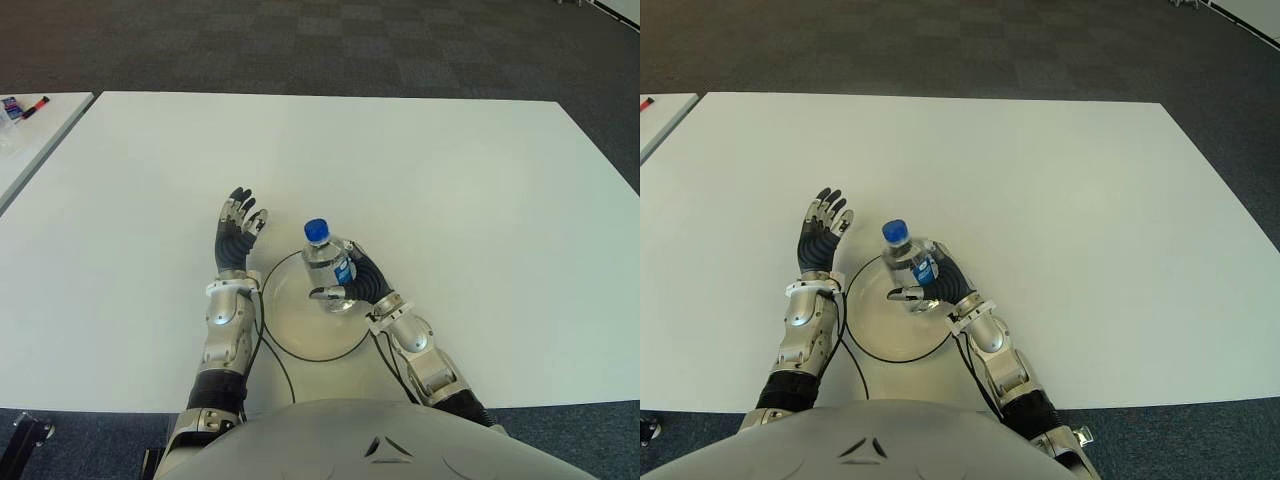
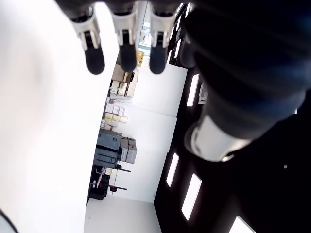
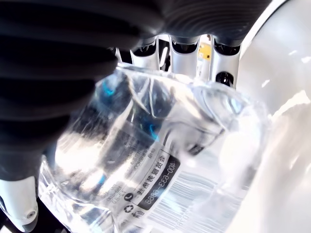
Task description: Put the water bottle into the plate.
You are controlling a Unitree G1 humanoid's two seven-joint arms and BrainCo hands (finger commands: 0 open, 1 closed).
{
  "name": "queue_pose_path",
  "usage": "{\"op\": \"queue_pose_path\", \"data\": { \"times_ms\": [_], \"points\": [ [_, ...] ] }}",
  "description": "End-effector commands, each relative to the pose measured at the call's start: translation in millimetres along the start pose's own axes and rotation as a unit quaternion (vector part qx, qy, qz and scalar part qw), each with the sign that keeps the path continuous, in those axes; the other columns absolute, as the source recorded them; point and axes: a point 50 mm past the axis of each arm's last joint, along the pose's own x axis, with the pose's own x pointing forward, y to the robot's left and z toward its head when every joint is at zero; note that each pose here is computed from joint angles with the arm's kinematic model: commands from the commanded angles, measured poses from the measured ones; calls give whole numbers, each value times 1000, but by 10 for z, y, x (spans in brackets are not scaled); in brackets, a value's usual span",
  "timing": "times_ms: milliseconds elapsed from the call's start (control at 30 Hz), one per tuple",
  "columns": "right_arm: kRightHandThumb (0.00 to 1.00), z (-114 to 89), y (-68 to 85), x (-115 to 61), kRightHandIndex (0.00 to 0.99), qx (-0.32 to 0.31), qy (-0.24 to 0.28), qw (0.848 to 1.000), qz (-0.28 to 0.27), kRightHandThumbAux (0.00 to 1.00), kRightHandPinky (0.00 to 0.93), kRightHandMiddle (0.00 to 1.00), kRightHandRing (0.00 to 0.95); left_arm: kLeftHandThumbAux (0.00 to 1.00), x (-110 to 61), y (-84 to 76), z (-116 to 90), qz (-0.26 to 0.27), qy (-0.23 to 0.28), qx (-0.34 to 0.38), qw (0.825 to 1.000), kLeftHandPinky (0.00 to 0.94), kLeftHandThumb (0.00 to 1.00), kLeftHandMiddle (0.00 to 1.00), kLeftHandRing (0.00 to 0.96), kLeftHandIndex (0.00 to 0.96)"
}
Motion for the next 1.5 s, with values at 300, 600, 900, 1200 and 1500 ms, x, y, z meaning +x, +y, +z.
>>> {"op": "queue_pose_path", "data": {
  "times_ms": [300,600,900,1200,1500],
  "points": [
    [662,0,-29,39,171,-4,-1,1000,-24,507,284,277,280,798,-58,-107,-73,8,14,-27,1000,160,331,128,115,123],
    [626,8,-51,45,116,-11,2,999,-37,510,216,204,199,806,-61,-96,-70,7,12,-19,1000,162,315,123,116,116],
    [591,-36,-85,40,80,-3,7,999,-51,486,191,153,147,802,-63,-87,-72,5,11,-19,1000,153,308,120,108,112],
    [593,-21,-104,44,73,-10,-5,998,-59,487,194,151,144,805,-65,-81,-72,4,10,-17,1000,153,304,118,107,112],
    [574,-25,-104,48,66,-22,-4,998,-56,510,182,154,142,807,-63,-78,-76,6,11,-24,1000,159,314,119,107,113]
  ]
}}
